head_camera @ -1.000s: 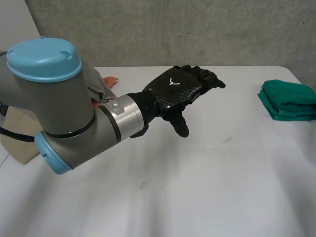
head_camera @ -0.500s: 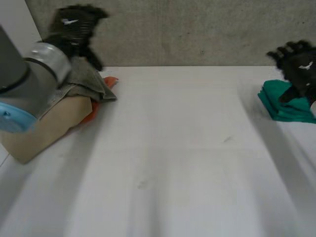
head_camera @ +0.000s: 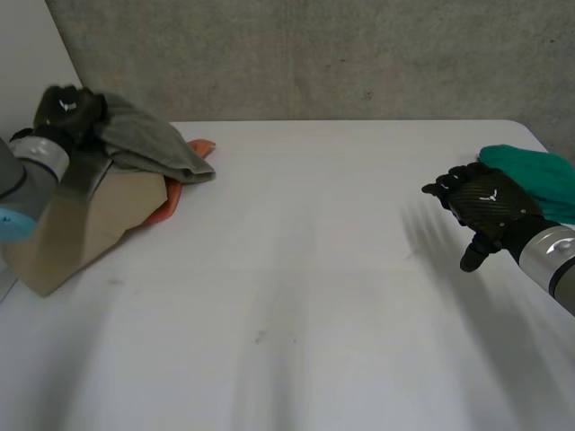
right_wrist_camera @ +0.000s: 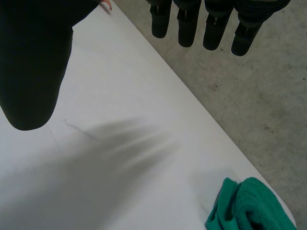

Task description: Fold the laundry.

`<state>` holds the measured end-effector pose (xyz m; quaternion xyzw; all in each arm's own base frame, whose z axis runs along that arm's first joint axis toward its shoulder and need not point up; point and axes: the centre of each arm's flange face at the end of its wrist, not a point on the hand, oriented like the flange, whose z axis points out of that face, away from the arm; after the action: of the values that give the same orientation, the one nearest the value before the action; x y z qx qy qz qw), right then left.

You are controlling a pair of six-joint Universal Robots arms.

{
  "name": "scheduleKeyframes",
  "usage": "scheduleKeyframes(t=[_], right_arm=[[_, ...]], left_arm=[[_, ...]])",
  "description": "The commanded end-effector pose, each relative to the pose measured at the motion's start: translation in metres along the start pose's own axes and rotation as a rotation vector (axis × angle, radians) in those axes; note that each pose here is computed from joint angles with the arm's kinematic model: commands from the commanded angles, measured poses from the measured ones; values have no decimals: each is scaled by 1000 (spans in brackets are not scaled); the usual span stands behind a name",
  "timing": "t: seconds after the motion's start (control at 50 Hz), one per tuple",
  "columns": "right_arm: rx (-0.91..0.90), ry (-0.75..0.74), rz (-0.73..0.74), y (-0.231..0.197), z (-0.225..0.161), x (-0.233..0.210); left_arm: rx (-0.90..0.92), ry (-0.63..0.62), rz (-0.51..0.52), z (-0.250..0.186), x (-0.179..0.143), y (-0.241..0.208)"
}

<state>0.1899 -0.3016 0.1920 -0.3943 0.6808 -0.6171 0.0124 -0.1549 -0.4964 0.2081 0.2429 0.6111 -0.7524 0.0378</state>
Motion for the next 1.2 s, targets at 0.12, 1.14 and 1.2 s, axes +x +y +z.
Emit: scheduleKeyframes(t=[0.12, 1.14, 1.2], right_arm=[[8, 40, 9, -6, 2, 9], [-217, -68, 529, -9, -36, -46], [-221, -125, 519, -10, -37, -67]], left_arm=[[416, 81, -419, -46, 18, -209], [-338, 345, -392, -184, 184, -103], [-341, 356, -355, -192, 191, -89]])
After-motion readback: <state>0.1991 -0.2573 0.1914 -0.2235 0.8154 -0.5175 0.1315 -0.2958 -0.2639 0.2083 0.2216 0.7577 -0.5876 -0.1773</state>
